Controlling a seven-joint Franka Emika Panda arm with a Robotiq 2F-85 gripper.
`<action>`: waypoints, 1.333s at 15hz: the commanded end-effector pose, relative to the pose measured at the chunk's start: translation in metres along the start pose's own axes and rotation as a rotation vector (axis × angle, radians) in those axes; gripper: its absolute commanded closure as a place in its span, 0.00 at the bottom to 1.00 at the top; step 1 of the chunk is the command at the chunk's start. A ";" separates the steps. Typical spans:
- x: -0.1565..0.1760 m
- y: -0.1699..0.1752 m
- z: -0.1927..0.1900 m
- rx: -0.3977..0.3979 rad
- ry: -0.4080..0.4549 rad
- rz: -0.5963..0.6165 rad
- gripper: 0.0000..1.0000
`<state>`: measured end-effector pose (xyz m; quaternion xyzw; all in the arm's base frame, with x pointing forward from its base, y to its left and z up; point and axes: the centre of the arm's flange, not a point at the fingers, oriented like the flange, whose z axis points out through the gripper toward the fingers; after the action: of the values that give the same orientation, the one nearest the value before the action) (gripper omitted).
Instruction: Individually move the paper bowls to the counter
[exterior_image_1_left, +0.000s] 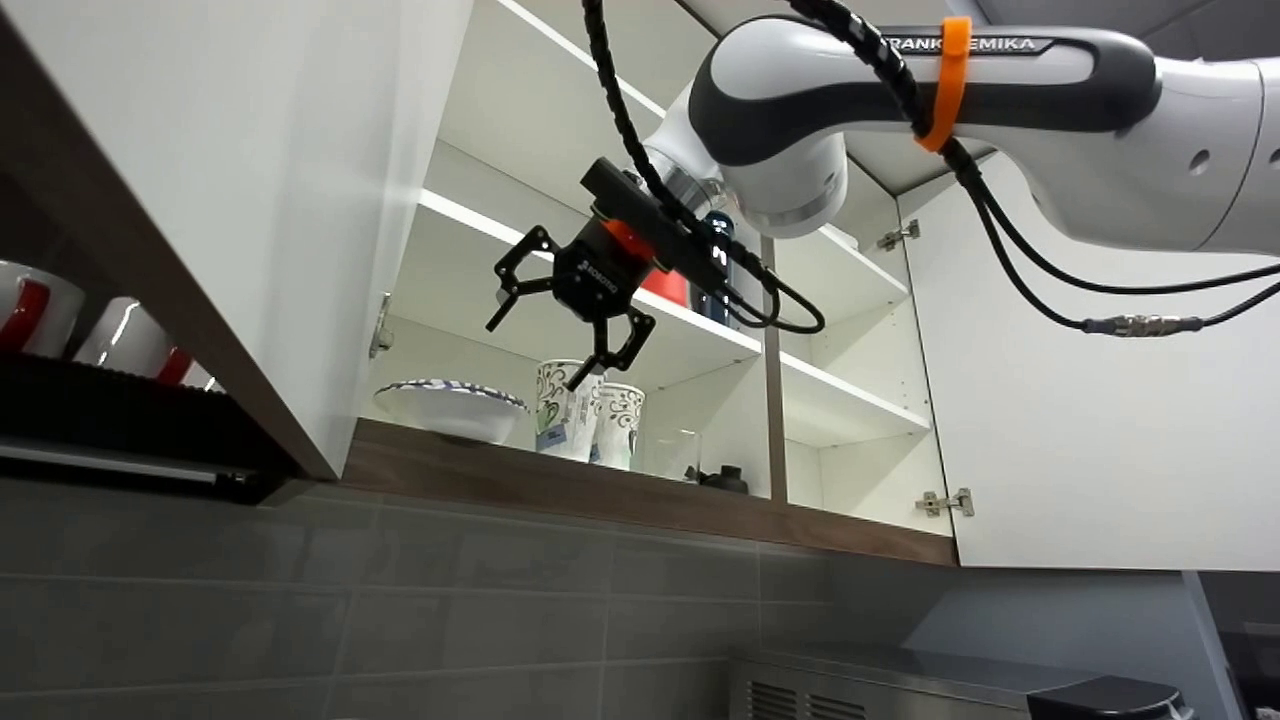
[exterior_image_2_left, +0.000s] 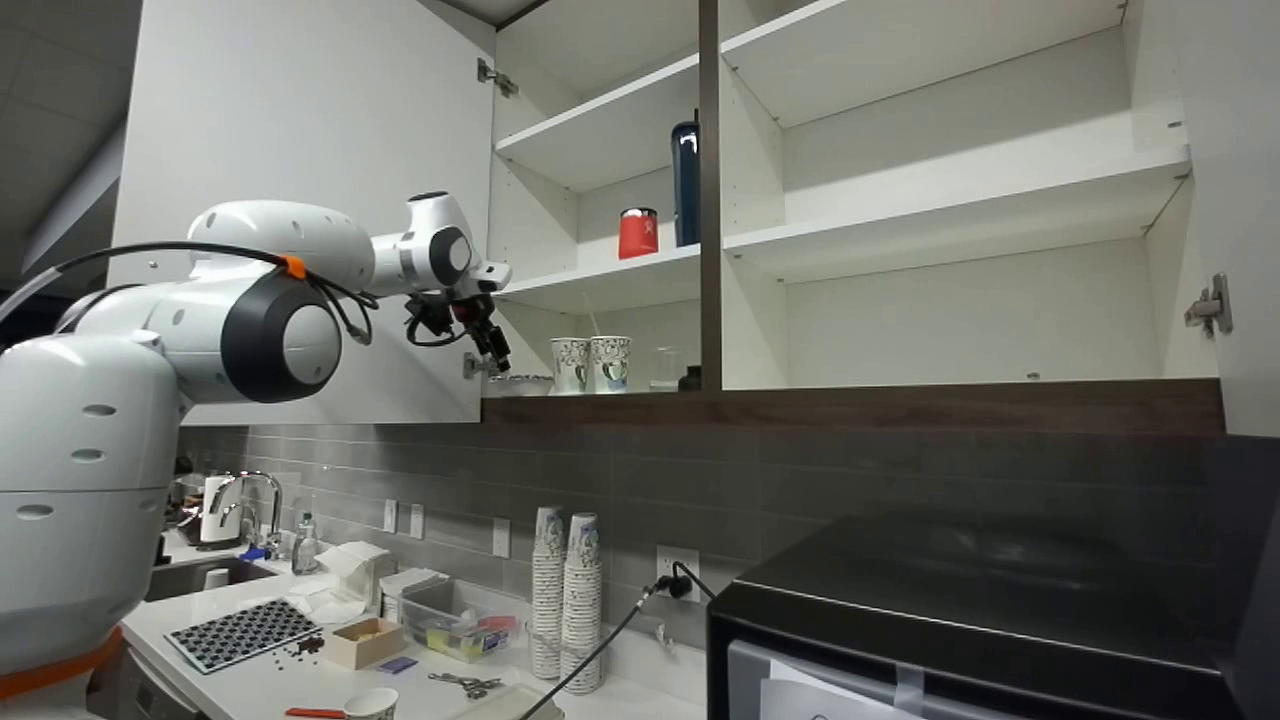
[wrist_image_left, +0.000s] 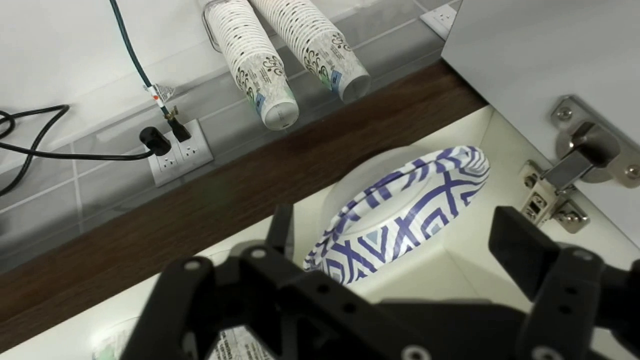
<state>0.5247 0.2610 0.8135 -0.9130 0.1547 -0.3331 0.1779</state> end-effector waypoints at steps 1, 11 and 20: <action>0.000 0.000 0.000 0.000 0.000 0.000 0.00; 0.018 -0.004 0.023 -0.093 0.015 0.290 0.00; 0.026 -0.013 0.037 -0.086 0.009 0.353 0.58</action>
<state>0.5575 0.2597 0.8004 -0.8780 0.3124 -0.3047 0.1966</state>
